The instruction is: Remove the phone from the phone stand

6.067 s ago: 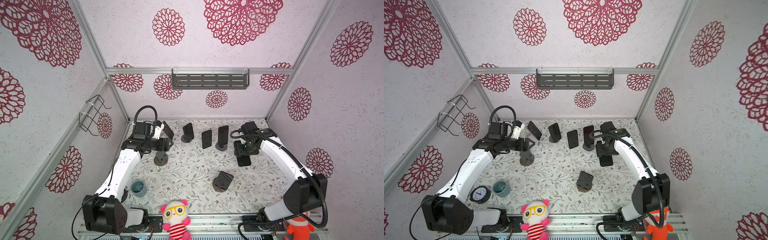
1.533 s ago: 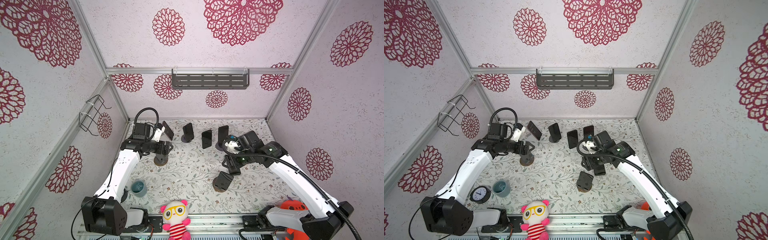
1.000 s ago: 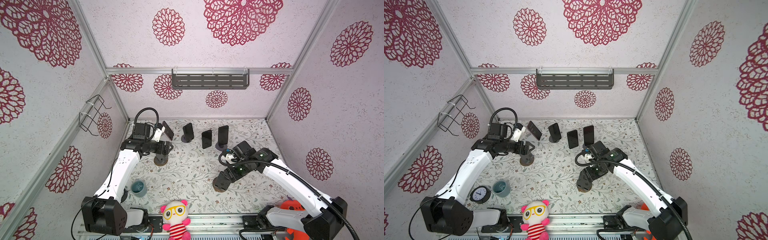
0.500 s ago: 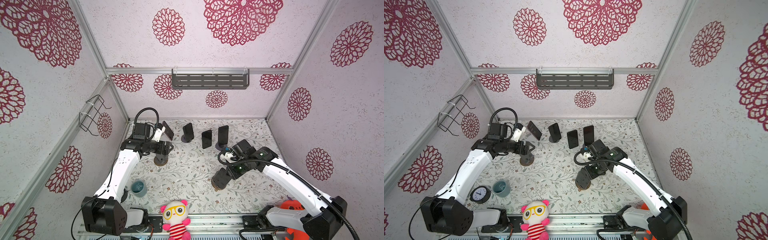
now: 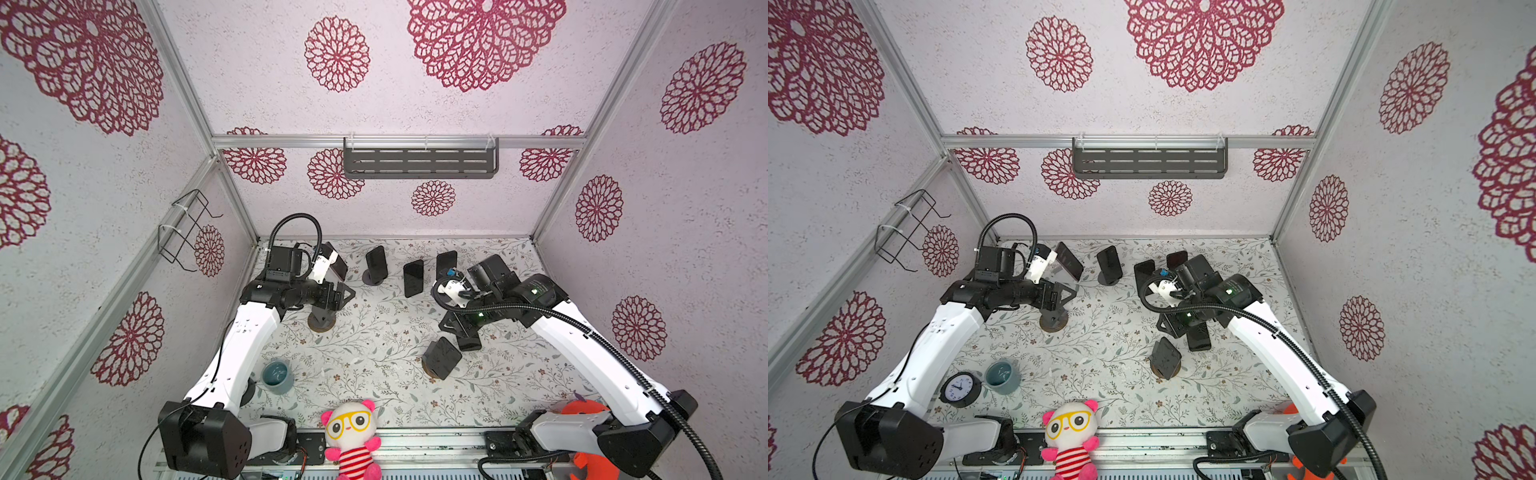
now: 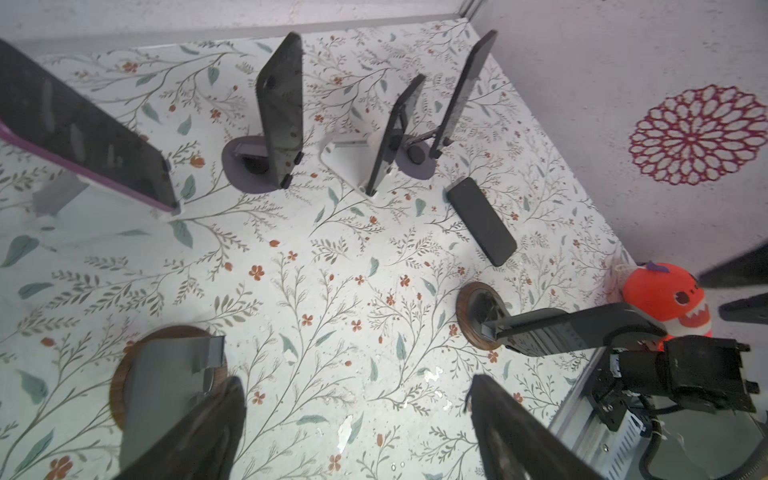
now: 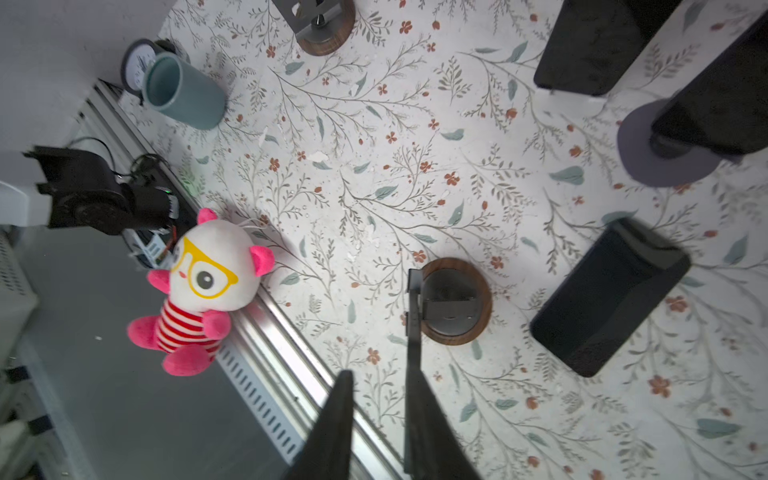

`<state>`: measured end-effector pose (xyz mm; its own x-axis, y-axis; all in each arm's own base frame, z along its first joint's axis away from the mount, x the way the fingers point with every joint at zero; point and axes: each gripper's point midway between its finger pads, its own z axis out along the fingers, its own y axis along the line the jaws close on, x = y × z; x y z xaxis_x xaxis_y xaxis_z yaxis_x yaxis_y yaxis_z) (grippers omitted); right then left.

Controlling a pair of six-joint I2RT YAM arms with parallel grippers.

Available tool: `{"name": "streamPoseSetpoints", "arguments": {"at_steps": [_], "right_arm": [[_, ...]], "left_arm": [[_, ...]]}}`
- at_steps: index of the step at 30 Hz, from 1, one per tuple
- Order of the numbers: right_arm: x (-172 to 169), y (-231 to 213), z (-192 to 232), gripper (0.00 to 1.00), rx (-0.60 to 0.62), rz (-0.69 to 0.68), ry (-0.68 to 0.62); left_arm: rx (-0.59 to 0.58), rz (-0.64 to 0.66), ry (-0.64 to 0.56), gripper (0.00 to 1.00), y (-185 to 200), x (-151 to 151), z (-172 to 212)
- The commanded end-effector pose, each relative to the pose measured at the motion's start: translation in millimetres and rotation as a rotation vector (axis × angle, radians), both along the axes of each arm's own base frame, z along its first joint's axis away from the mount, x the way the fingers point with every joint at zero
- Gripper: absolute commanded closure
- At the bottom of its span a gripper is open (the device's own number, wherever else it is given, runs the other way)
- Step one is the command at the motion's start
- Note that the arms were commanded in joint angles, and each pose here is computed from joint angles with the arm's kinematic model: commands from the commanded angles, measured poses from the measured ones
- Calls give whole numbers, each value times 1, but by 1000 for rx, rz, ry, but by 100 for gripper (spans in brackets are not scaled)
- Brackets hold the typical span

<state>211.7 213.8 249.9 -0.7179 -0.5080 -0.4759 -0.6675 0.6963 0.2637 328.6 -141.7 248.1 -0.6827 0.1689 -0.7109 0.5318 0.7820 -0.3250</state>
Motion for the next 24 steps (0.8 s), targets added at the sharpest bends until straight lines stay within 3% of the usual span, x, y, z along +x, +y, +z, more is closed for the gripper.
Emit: {"name": "streamPoseSetpoints", "arguments": {"at_steps": [1,4,8,24], "right_arm": [[-13,-22,-14,45,-98,-37,46],[-24,-28,-31,29,-110,-70,86],[-30,-25,-51,26,-88,-86,124],[-22,-10,-77,68,-88,-23,141]], "left_arm": [[-14,-32,-61,12,-6,-1,14],[-16,-32,-58,12,-6,1,14],[-17,-33,-53,12,-7,3,13],[-4,-18,-42,12,-5,3,8]]}}
